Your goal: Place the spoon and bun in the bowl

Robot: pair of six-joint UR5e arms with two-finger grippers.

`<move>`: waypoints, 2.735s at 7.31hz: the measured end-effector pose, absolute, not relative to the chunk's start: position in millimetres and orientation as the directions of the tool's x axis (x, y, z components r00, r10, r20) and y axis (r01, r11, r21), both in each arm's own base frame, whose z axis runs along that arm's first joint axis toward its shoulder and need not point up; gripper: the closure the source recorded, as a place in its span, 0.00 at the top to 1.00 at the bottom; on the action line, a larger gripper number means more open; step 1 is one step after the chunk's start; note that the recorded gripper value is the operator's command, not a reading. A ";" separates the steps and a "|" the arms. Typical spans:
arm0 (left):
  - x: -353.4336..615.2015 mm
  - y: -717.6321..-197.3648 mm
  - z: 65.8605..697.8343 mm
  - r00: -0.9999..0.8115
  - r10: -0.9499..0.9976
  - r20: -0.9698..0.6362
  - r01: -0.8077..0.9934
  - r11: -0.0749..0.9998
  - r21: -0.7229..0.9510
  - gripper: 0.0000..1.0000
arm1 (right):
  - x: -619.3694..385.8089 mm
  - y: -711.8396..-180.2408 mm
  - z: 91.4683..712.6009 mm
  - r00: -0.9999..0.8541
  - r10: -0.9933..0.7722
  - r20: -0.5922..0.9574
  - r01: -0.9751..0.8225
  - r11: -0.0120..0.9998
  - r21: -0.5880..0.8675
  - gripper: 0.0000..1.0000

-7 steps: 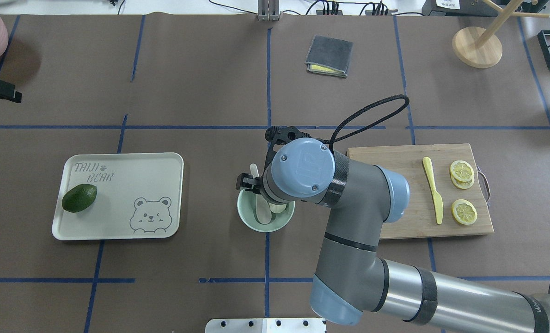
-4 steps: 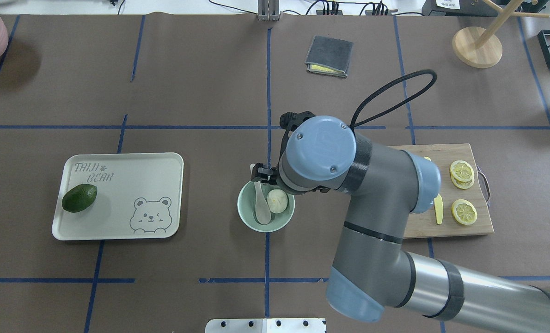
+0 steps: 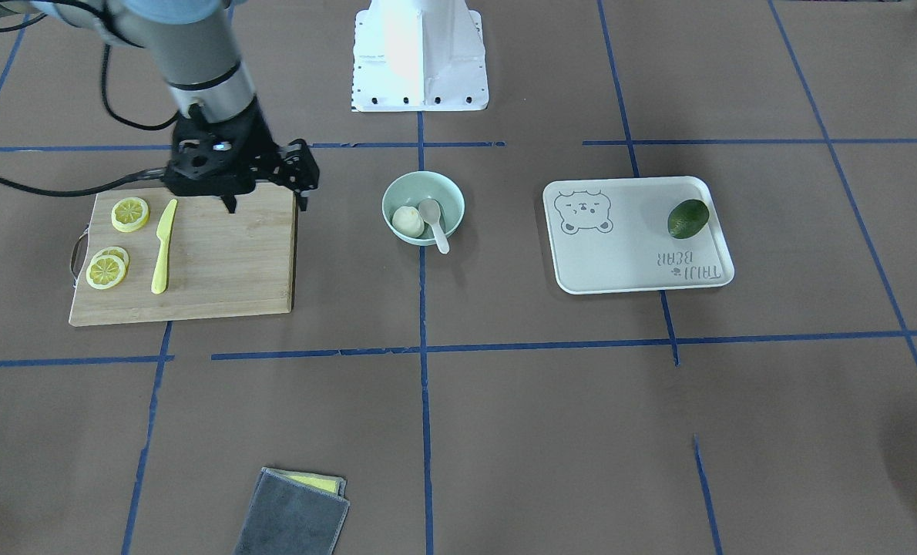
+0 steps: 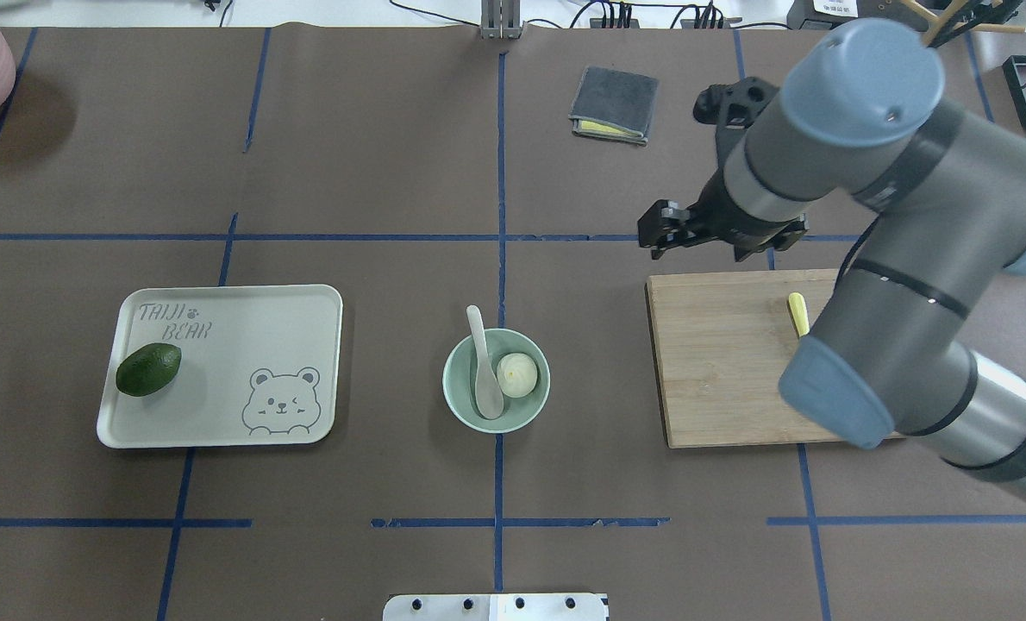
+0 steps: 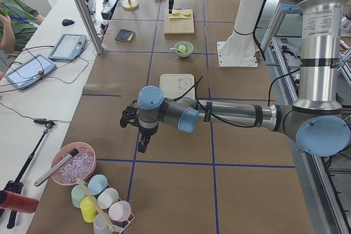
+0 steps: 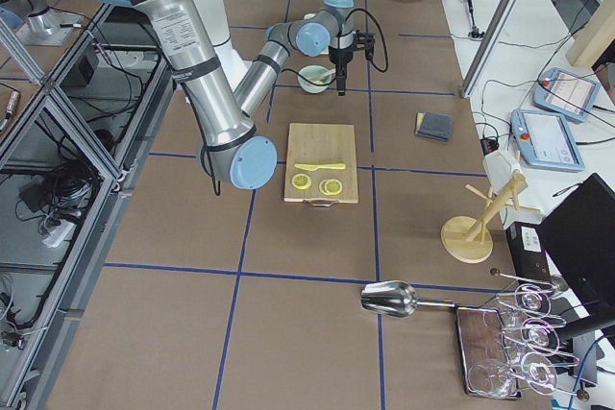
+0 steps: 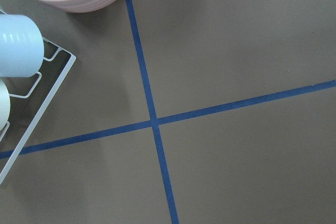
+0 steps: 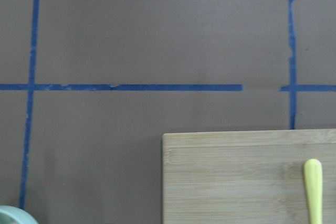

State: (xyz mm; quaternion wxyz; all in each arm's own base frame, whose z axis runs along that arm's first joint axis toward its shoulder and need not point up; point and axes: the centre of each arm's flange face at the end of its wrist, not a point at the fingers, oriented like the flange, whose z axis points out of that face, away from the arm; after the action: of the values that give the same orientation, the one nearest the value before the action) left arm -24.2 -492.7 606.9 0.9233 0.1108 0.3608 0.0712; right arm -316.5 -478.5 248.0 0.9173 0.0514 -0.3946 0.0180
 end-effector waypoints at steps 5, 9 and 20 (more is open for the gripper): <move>-60.6 -496.0 612.0 0.714 0.132 -0.687 -0.061 0.990 0.127 1.00 | -71.7 -533.2 443.6 0.708 -0.137 0.693 0.071 0.990 0.123 1.00; -60.7 -493.7 614.1 0.709 0.127 -0.693 -0.059 0.991 0.122 1.00 | 83.3 -525.9 607.9 0.687 -0.157 0.710 0.113 0.988 0.110 1.00; -60.8 -491.0 624.1 0.709 0.121 -0.694 -0.063 0.992 0.108 1.00 | 100.2 -472.9 645.7 0.694 -0.013 0.720 -0.006 1.000 0.023 1.00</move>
State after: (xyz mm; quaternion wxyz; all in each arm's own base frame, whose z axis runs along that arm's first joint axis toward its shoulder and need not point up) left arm -60.8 -491.0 624.1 0.9237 0.0384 0.3779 0.0496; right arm 100.2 -472.9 645.7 0.9203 0.0119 -0.3909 -0.0019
